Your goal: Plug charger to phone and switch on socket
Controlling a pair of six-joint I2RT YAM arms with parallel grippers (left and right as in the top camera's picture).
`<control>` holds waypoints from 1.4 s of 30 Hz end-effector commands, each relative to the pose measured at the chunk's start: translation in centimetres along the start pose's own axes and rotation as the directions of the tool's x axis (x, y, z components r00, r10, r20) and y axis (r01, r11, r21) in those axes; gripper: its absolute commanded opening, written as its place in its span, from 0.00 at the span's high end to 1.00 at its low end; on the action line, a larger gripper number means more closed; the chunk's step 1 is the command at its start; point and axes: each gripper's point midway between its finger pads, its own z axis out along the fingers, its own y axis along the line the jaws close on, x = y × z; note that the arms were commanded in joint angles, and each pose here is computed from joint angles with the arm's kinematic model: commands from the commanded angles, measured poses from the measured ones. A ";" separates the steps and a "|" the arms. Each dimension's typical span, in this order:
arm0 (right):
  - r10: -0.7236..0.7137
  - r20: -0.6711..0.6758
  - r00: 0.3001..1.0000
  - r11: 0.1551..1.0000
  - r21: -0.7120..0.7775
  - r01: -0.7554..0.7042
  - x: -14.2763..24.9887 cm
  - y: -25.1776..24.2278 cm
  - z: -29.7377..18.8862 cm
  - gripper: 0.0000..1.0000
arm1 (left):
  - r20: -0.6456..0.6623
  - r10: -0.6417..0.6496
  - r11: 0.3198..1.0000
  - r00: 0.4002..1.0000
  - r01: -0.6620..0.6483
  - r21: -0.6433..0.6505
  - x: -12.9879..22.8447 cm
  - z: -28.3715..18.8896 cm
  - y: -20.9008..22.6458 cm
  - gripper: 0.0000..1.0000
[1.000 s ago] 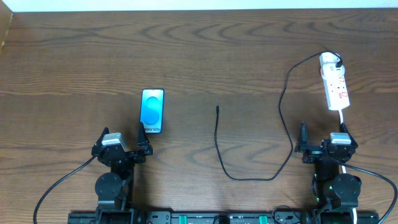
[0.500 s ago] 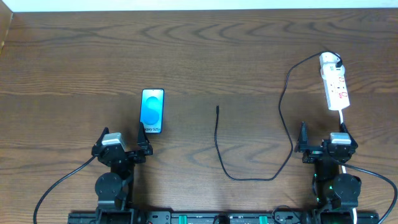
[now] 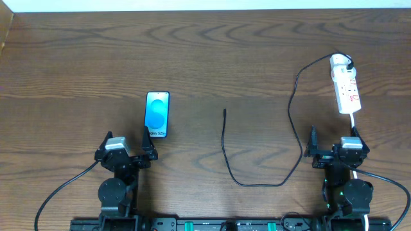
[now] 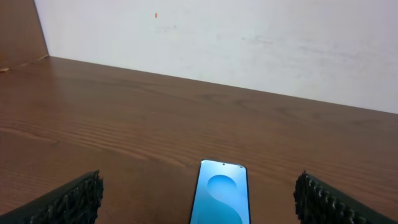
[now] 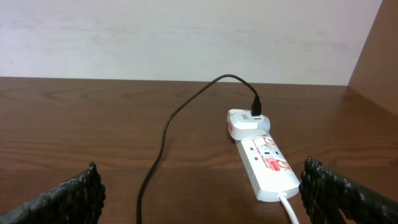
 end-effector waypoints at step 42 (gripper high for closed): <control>0.013 0.004 1.000 1.000 0.009 -0.013 0.0 -0.1 0.0 0.01 | -0.559 0.078 0.996 0.825 -0.094 0.001 -7.8 5.6 -2.3 0.02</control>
